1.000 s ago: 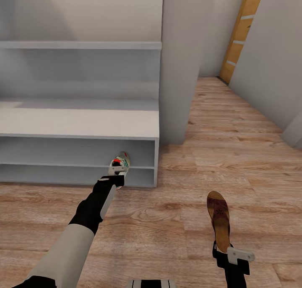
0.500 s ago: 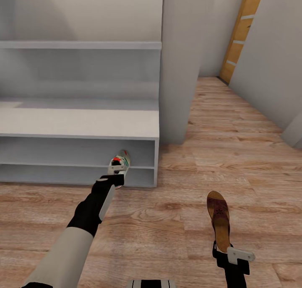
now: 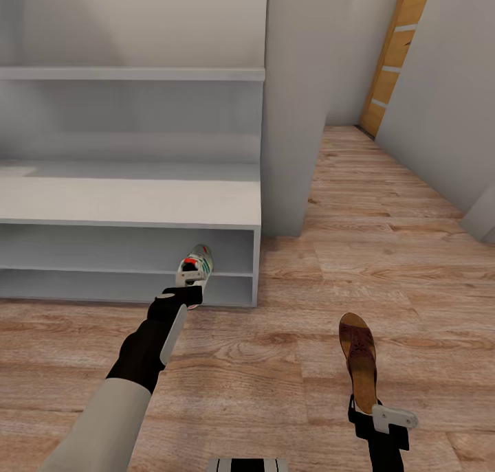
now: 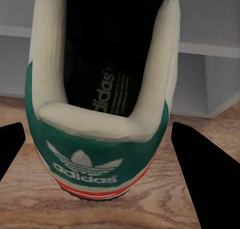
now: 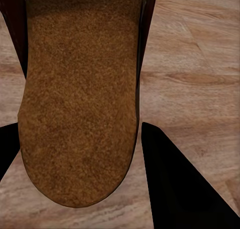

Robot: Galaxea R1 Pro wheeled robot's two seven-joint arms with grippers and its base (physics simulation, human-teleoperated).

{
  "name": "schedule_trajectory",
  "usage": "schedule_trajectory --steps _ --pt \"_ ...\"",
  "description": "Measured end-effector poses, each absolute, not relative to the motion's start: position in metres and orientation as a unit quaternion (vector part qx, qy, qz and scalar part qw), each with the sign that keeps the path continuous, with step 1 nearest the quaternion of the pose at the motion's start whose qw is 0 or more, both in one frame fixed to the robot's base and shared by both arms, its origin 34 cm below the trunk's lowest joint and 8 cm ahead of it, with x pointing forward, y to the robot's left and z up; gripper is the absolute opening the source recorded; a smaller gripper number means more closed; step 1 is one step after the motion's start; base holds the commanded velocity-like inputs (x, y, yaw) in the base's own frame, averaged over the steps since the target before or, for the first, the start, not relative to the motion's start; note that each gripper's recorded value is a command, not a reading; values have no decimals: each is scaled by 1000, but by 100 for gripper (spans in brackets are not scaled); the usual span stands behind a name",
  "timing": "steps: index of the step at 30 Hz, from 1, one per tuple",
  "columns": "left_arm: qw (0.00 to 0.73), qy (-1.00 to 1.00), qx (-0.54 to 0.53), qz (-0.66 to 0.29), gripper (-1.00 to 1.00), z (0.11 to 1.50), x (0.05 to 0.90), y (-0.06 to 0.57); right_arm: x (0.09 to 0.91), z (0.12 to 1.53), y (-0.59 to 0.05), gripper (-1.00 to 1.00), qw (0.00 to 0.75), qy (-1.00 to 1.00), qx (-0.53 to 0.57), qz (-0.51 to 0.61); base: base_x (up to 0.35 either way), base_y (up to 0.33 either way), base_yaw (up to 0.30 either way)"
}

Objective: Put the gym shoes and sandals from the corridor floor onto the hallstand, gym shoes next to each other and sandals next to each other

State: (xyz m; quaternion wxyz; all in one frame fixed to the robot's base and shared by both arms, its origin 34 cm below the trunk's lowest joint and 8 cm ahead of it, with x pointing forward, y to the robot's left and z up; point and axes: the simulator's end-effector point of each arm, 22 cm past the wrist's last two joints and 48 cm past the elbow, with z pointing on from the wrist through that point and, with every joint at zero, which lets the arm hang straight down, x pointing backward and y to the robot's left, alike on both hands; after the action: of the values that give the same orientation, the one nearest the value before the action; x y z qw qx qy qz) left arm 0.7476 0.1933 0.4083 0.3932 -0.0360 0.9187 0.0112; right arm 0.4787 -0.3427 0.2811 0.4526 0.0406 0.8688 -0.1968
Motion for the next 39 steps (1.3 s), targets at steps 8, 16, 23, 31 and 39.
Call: schedule_trajectory --steps 8,16,23,31,39 --pt "393 919 -36 11 -100 409 747 194 478 281 -343 -100 452 869 41 -197 0 0 0" --pt "392 919 -37 11 -100 407 747 194 478 281 -343 -100 453 869 41 -197 20 0 0" --pt "389 920 -37 11 -100 405 745 194 479 281 -343 -100 453 869 41 -197 202 0 0" --pt "389 921 -36 11 -100 404 745 194 479 281 -343 -100 453 869 41 -197 127 0 0" --pt "389 921 -36 11 -100 404 745 194 479 282 -342 -100 454 868 42 -196 31 0 0"
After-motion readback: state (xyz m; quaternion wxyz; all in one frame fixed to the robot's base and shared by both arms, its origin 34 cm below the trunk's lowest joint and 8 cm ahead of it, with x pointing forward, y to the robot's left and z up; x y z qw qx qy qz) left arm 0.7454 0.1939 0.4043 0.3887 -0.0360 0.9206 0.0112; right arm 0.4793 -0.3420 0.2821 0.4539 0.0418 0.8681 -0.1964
